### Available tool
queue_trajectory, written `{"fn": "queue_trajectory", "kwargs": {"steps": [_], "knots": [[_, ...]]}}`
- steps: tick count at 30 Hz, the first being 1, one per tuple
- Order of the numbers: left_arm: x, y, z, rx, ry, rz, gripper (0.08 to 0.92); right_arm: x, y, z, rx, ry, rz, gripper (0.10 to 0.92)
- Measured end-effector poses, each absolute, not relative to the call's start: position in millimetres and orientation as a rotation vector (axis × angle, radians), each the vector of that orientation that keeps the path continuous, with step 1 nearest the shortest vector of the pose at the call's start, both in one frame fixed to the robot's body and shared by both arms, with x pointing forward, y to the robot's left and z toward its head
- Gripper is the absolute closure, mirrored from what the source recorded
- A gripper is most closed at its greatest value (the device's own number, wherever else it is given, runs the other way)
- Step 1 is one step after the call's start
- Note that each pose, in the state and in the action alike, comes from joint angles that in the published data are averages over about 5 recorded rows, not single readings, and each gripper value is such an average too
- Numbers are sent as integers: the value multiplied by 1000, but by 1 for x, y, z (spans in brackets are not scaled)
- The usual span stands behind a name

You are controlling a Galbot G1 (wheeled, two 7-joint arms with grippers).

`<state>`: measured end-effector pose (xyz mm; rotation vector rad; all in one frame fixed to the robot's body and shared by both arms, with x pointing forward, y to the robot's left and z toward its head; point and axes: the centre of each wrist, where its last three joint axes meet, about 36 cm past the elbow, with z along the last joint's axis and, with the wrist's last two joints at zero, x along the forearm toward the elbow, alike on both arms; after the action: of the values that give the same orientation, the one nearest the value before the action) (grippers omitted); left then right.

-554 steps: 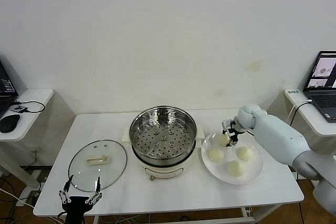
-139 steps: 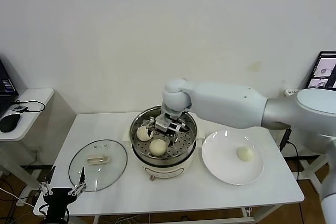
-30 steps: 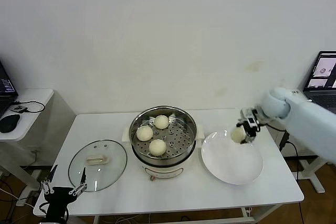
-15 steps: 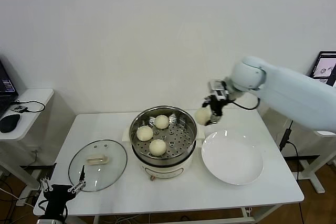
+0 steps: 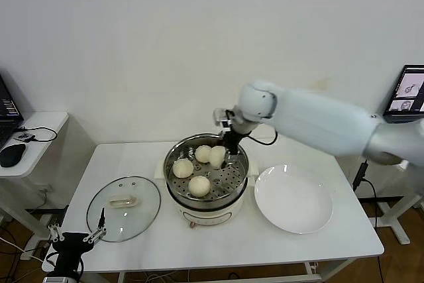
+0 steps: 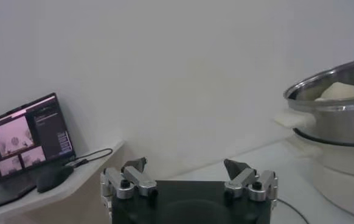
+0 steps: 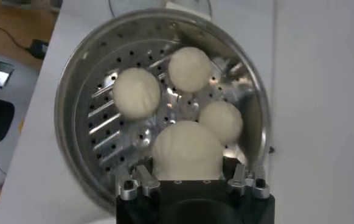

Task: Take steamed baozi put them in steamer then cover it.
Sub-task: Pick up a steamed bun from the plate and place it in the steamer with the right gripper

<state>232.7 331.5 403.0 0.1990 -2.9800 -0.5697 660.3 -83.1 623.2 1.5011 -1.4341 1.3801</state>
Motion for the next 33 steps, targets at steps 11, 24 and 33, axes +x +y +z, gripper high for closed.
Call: {"fn": "queue_trajectory", "kwargs": {"steps": [11, 24, 33], "knots": [[234, 331, 402, 196, -2981, -565, 177, 666, -74, 607, 1457, -1402, 1407, 344], [234, 329, 402, 190, -2980, -561, 177, 665, -83, 590, 1421, -1379, 1408, 342], [234, 327, 403, 184, -2982, -560, 177, 665, -93, 598, 1408, -1393, 1425, 207]]}}
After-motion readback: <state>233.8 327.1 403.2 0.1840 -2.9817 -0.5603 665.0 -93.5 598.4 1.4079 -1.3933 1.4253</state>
